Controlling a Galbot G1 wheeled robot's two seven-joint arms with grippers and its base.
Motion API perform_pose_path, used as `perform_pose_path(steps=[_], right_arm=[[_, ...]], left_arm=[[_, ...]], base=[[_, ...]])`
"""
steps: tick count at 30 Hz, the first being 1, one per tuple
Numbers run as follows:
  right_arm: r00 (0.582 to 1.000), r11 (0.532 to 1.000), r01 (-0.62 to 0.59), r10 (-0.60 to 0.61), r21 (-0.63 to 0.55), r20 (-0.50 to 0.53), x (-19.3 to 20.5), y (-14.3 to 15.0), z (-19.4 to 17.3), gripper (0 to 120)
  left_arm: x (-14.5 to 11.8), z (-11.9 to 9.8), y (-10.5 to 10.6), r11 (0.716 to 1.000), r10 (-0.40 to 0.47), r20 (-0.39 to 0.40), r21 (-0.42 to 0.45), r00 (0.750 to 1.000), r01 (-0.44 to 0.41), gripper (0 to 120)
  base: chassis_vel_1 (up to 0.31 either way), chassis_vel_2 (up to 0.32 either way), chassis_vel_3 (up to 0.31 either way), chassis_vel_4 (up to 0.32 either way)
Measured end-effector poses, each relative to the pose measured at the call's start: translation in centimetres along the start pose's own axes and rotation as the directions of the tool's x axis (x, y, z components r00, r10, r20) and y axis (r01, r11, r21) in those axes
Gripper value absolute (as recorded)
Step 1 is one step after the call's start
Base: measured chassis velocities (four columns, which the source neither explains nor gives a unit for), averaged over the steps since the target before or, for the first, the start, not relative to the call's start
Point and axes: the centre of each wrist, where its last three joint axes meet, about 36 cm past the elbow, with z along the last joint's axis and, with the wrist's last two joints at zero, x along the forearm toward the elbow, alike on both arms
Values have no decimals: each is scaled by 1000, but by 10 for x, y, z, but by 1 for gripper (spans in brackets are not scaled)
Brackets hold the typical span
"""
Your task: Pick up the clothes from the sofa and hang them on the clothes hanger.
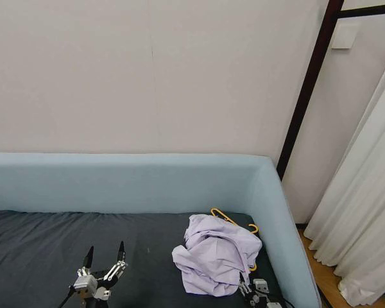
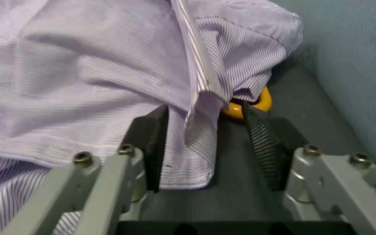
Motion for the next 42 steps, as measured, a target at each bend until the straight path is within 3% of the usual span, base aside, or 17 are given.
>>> perform_pose_path(steps=[7, 12, 23, 26, 28, 30, 33, 34, 36, 38, 39, 42], right_arm=[[1000, 1000, 8, -8, 16, 4, 0, -3, 6, 27], [1000, 1000, 11, -11, 2, 22, -1, -1, 6, 0], [993, 1000, 17, -20, 21, 119, -14, -4, -9, 0], [963, 988, 138, -116, -73, 243, -15, -6, -59, 0], [954, 982, 171, -144, -85, 265, -14, -6, -66, 0], [888, 932, 341, -277, -121, 368, -8, -9, -100, 0], [725, 800, 586, -448, -127, 522, 0, -9, -159, 0], [725, 800, 586, -448, -127, 522, 0, -9, -159, 0], [600, 715, 697, -539, -55, 592, -7, -16, -207, 0], [525, 664, 748, -599, 9, 605, -16, -28, -244, 0], [525, 664, 748, -599, 9, 605, -16, -28, -244, 0], [452, 627, 772, -657, 104, 604, -33, -48, -302, 0]], left_arm=[[0, 2, 1, 1000, -2, -3, -1, 1000, 2, 100], [-1, 2, 1, 1000, -2, -3, -1, 1000, 2, 100], [-5, 5, 4, 1000, 6, -9, 0, 1000, -6, 100], [-7, 7, 5, 1000, 19, -15, 3, 1000, -19, 100], [-8, 7, 4, 1000, 24, -17, 4, 1000, -24, 100], [-11, 8, 0, 999, 52, -22, 18, 998, -52, 100], [-20, 10, -2, 992, 117, -14, 39, 993, -116, 100], [-20, 10, -2, 992, 117, -14, 39, 993, -116, 100], [-24, 10, -1, 986, 158, -2, 52, 987, -158, 100], [-26, 11, -1, 981, 182, 12, 60, 983, -183, 100], [-26, 11, -1, 981, 182, 12, 60, 983, -183, 100], [-28, 11, -2, 980, 184, 27, 70, 983, -185, 100]], base=[[0, 0, 0, 0], [0, 0, 0, 0], [0, 0, 0, 0], [0, 0, 0, 0], [0, 0, 0, 0], [0, 0, 0, 0], [0, 0, 0, 0], [0, 0, 0, 0], [0, 0, 0, 0], [0, 0, 0, 0], [0, 0, 0, 0], [0, 0, 0, 0]])
